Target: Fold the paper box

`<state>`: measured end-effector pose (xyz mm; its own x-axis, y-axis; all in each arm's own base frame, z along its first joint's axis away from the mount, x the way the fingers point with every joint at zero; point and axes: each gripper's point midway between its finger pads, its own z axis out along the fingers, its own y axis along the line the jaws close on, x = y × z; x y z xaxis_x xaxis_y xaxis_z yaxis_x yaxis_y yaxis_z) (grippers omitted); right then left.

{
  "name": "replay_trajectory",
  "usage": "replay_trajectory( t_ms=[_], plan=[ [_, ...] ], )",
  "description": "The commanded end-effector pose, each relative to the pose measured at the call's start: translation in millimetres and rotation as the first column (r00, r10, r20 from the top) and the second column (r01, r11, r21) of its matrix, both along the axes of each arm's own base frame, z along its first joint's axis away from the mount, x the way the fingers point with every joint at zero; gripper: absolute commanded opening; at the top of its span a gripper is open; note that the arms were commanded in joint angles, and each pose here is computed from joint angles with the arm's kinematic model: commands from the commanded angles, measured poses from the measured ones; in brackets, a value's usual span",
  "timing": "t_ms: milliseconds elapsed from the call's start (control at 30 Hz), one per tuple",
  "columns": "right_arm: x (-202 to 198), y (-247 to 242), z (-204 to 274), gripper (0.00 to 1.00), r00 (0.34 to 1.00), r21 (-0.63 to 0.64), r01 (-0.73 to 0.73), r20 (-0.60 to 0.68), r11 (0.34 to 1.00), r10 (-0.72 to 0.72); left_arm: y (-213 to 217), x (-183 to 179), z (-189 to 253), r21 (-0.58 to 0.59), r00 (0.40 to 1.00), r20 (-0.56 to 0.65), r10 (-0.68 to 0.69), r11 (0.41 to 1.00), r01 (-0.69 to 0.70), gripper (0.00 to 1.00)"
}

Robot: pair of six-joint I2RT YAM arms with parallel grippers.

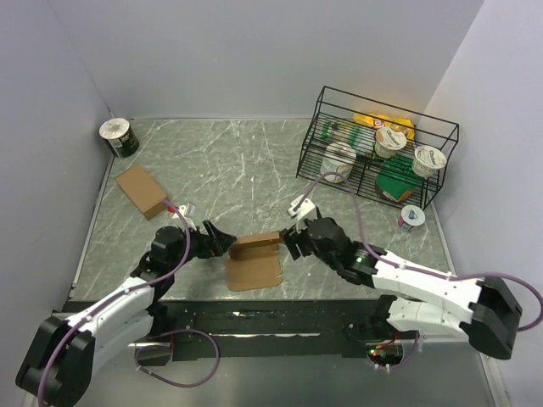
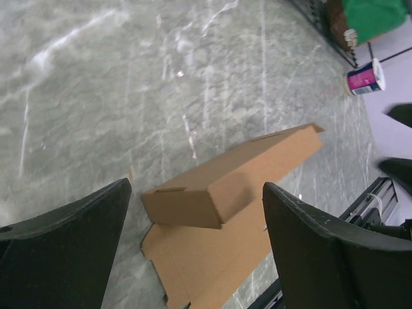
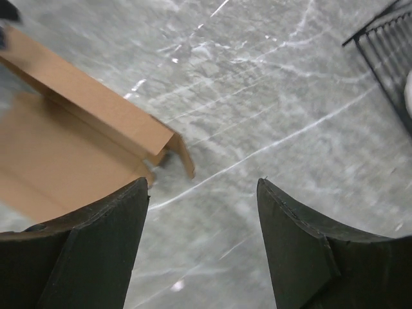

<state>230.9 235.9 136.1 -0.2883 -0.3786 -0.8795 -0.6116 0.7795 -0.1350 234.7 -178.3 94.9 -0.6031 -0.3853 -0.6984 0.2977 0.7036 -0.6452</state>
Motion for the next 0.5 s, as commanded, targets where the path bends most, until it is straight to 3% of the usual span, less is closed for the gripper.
replay_trajectory(
  t_ms=[0,233,467],
  plan=[
    [-14.0,9.8,42.8,0.73,0.98,0.238,0.124,-0.18,0.963,-0.081,-4.3,8.3,5.0,-0.062,0.998,-0.059,0.032,0.997,-0.035,0.86],
    [-18.2,47.5,75.9,0.63,0.925,0.364,0.161,-0.38,0.917,-0.011,-6.0,7.3,7.1,-0.109,0.997,-0.068,0.041,0.993,-0.048,0.8],
    [-19.2,74.1,58.8,0.61,0.853,0.383,0.176,-0.519,0.907,0.053,-5.4,4.9,11.1,-0.126,0.998,-0.046,0.04,0.991,-0.046,0.76]
  ],
)
